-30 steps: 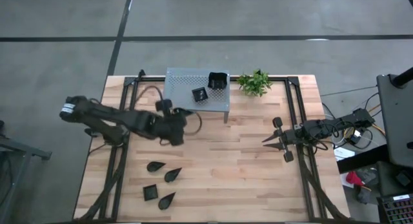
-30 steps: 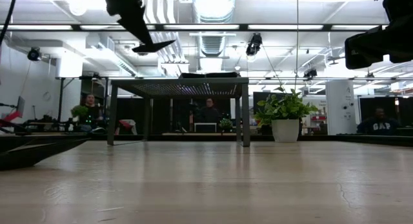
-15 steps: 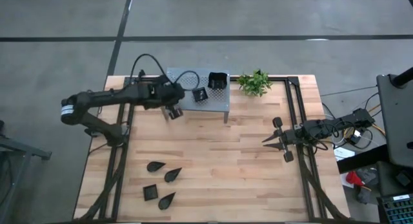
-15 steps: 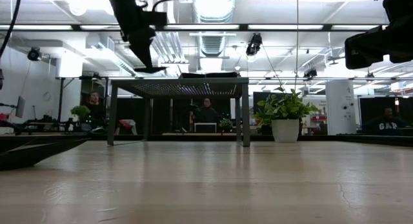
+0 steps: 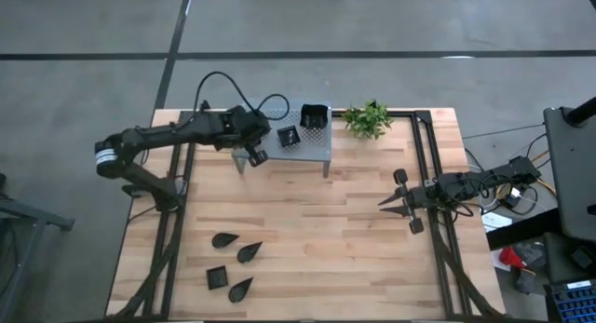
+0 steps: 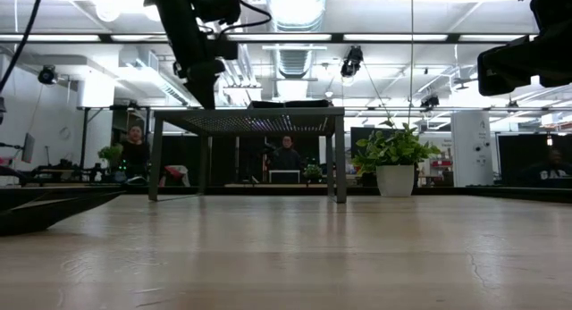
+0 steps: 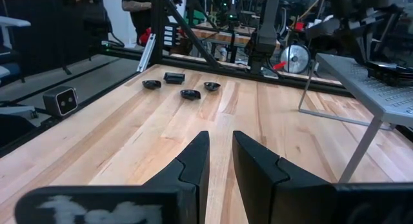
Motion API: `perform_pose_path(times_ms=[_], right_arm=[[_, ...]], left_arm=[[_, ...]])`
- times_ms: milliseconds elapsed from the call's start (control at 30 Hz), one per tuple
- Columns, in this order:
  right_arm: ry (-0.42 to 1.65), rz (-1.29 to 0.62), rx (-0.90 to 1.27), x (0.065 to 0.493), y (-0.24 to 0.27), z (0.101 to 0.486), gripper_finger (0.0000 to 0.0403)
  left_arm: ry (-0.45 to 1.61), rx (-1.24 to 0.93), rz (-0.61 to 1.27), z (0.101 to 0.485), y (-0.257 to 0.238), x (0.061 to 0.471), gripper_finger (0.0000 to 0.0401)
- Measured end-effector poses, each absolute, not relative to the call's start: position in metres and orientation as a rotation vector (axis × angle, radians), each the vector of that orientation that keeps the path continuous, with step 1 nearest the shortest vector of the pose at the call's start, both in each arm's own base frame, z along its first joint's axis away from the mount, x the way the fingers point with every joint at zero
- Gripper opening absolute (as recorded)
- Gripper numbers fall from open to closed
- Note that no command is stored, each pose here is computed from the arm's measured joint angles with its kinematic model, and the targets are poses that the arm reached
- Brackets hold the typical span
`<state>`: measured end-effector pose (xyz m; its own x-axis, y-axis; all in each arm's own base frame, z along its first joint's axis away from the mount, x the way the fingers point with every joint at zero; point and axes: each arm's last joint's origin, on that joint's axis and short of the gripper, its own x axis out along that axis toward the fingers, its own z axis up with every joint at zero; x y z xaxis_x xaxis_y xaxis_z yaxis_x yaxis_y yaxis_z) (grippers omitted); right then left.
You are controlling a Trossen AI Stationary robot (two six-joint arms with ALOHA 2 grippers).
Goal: Pick & Place Mini shaped plates
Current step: Put the black drop-shaped plate on the shelf
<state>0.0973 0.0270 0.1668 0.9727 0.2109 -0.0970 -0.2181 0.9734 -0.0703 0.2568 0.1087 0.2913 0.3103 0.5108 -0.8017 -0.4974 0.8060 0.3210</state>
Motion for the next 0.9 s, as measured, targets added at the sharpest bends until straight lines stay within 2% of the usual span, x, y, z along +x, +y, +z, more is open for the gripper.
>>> perform_pose_path(times_ms=[900], right_arm=[[0.089,0.216,-0.081,0.0973,0.027,0.1668,0.0063]], left_arm=[[1.067,0.022,0.66,0.2887,0.1097,0.2593,0.0]])
